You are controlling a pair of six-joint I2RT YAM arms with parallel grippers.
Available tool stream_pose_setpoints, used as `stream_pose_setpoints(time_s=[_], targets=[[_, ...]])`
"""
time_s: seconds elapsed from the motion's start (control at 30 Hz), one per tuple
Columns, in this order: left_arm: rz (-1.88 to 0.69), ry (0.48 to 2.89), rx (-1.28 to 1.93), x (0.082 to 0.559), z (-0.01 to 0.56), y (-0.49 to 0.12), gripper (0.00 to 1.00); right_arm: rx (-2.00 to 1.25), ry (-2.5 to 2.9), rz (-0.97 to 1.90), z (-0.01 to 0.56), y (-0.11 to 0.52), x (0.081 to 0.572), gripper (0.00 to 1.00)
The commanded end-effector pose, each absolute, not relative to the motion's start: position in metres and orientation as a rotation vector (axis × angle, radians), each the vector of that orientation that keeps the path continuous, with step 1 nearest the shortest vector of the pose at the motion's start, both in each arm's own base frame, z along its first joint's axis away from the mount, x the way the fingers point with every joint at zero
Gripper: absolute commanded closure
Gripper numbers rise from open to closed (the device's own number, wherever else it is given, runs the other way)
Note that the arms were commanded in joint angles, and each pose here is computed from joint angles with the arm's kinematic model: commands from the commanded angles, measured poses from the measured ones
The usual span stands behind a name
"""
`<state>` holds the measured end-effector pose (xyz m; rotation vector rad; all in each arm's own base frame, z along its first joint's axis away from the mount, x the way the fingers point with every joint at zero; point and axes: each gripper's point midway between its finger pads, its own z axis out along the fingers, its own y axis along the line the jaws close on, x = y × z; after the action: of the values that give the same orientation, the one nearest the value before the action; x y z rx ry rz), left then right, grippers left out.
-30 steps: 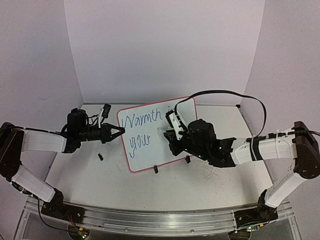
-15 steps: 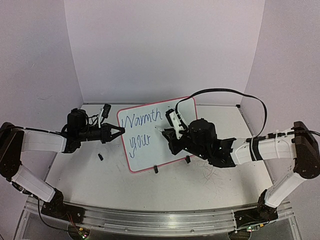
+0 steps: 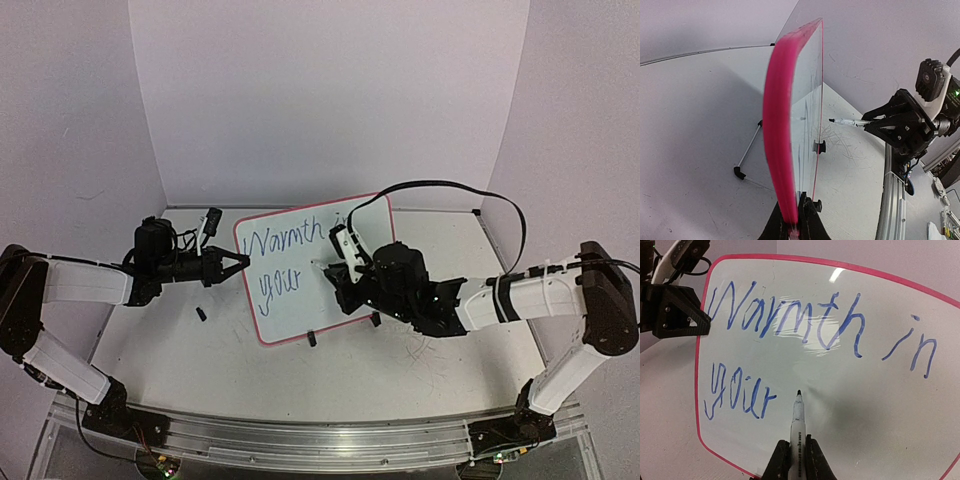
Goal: Write a sentence on the whiteboard
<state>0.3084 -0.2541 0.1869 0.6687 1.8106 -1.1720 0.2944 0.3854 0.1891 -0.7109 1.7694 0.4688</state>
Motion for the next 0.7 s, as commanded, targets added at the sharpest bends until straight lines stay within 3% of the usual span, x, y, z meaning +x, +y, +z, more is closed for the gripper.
stream_pose_setpoints(time_s=[0.0,0.67], targets=[[-1.056,1.794,0.679,0.321,0.189,-0.249,1.00,-0.627,1.794,0.433,0.189,0.379,0.307,1.00],[-1.060,1.793,0.682,0.322,0.190,-0.250,1.00,-0.648,1.812,0.427,0.181,0.387,0.312,1.00]])
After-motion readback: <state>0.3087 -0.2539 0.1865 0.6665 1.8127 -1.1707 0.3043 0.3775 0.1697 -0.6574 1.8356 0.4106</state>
